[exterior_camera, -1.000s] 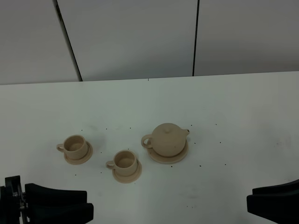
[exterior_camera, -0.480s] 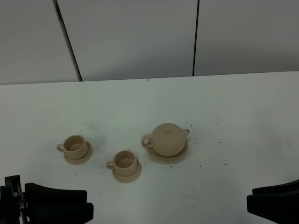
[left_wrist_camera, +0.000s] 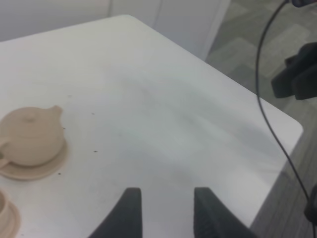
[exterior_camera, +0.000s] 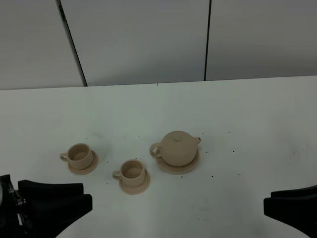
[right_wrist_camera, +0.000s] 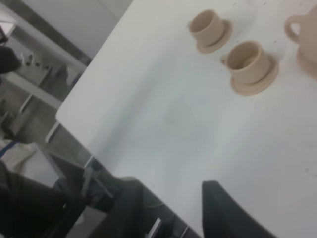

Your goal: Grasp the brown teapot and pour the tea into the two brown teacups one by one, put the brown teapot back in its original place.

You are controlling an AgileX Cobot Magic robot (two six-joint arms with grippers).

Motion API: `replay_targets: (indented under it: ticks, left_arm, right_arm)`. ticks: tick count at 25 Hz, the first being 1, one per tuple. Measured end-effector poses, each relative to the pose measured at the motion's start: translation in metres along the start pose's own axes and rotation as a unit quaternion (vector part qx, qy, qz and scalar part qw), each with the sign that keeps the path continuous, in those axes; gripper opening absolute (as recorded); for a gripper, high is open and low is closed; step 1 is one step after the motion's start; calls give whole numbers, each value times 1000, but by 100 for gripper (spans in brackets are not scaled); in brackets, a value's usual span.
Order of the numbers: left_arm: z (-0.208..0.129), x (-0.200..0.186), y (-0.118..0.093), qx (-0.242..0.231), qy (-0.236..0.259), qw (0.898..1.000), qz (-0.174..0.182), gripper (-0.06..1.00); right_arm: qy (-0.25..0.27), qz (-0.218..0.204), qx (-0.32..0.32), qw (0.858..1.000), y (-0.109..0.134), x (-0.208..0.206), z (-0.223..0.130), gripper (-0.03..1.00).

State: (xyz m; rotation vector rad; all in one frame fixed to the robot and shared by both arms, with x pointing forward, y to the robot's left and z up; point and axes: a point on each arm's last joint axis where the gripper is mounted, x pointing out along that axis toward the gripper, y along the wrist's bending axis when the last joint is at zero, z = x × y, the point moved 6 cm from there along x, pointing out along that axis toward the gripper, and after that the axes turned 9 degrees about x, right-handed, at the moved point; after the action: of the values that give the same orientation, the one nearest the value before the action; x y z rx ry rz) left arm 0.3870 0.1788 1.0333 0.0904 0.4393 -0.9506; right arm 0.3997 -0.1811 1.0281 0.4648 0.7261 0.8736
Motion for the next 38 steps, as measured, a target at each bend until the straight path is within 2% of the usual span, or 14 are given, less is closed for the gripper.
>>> replay_targets:
  ticks: [5,8,12,15,19,27,32,38]
  left_arm:
    - [-1,0,4,-10,2,1000,13,32]
    - [0,-3,7,-13,22,999,25,32]
    - [3,-11,15,-27,62,996,56,32]
    - [1,-20,21,-37,106,990,85,32]
    - [-15,-40,25,-59,157,975,148,31]
    - [-34,-97,11,-70,169,943,277,28]
    - [-52,-129,7,-80,187,913,353,28]
    - [-70,-136,4,-94,197,902,374,28]
  right_arm:
    - [-21,-29,5,999,-9,0,6,28]
    - [-33,-46,10,998,-14,-1,10,28]
    - [-43,-59,11,997,-18,-2,13,28]
    - [-49,-65,12,997,-20,-2,14,28]
    - [-58,-75,14,995,-23,-3,17,28]
    - [-62,-79,15,995,-27,-1,31,28]
    - [-61,-89,31,994,-38,4,38,28]
    - [-69,-125,29,989,-57,7,45,28]
